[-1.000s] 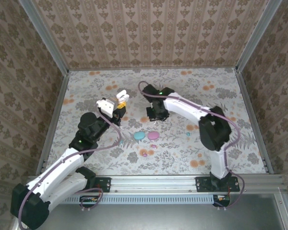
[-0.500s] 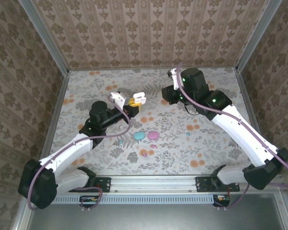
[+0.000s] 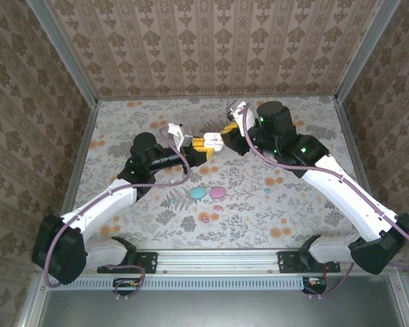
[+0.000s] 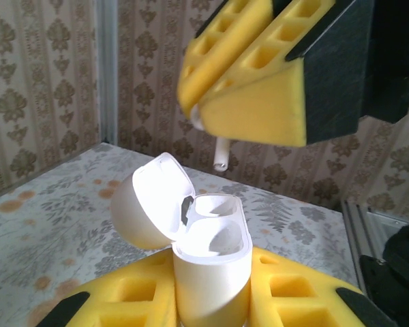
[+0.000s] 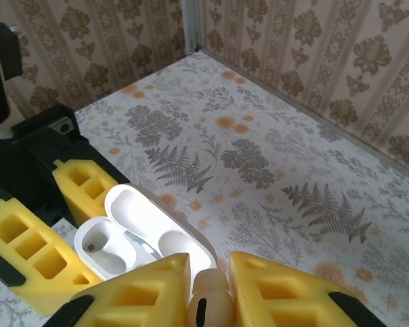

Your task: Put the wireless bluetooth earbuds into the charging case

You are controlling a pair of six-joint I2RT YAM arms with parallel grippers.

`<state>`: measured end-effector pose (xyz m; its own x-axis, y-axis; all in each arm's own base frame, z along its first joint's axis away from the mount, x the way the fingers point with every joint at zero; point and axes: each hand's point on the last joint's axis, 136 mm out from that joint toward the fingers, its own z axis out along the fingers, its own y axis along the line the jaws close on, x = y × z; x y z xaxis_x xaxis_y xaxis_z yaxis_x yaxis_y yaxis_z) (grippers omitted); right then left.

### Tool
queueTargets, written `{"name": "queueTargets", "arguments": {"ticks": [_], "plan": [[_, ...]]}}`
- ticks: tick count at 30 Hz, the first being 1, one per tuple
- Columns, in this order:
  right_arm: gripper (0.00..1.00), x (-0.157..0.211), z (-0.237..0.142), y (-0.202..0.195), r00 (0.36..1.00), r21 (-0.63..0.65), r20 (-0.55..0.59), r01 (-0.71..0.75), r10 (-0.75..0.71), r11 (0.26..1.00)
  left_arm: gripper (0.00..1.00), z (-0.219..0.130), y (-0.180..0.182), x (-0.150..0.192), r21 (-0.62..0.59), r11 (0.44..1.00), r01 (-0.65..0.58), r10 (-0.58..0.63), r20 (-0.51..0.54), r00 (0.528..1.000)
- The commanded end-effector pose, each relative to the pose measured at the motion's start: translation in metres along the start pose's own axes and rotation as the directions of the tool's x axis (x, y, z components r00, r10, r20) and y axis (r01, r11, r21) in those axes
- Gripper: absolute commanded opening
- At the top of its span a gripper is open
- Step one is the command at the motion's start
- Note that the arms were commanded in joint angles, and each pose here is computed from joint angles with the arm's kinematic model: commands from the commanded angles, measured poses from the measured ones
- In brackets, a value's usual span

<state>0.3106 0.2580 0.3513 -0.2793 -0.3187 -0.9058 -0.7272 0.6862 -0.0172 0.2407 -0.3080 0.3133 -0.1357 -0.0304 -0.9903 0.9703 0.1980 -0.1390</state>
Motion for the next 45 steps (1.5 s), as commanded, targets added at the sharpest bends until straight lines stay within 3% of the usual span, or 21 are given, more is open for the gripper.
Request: {"name": "queueTargets", "arguments": {"ticks": [1,18,26,32,39,45], "plan": [[0.23,-0.004,0.001,0.014,0.998,-0.067,0.007,0.067,-0.066,0.996,0.25,0.003,-0.015,-0.013,0.087,0.996,-0.020,0.019,0.013,1.000],[0.24,0.017,0.002,0.027,0.982,-0.129,-0.060,0.169,-0.178,0.977,0.24,0.001,-0.014,-0.017,0.063,0.997,-0.045,0.044,0.022,0.999],[0.28,0.018,0.003,0.042,0.986,-0.208,-0.049,0.145,-0.158,0.967,0.25,0.001,-0.016,-0.017,0.065,0.997,-0.052,0.050,0.027,0.998],[0.35,0.015,0.002,0.042,0.989,-0.208,-0.045,0.125,-0.138,0.970,0.25,0.001,-0.016,-0.017,0.066,0.996,-0.059,0.057,0.029,0.998],[0.49,0.005,-0.004,0.047,0.996,-0.228,-0.013,0.080,-0.085,0.970,0.25,0.001,-0.015,-0.016,0.051,0.997,-0.063,0.062,0.032,0.998],[0.55,-0.012,-0.012,0.045,0.999,-0.250,0.037,-0.017,0.027,0.968,0.25,0.000,-0.012,-0.015,0.030,0.997,-0.070,0.069,0.036,0.997]]}}
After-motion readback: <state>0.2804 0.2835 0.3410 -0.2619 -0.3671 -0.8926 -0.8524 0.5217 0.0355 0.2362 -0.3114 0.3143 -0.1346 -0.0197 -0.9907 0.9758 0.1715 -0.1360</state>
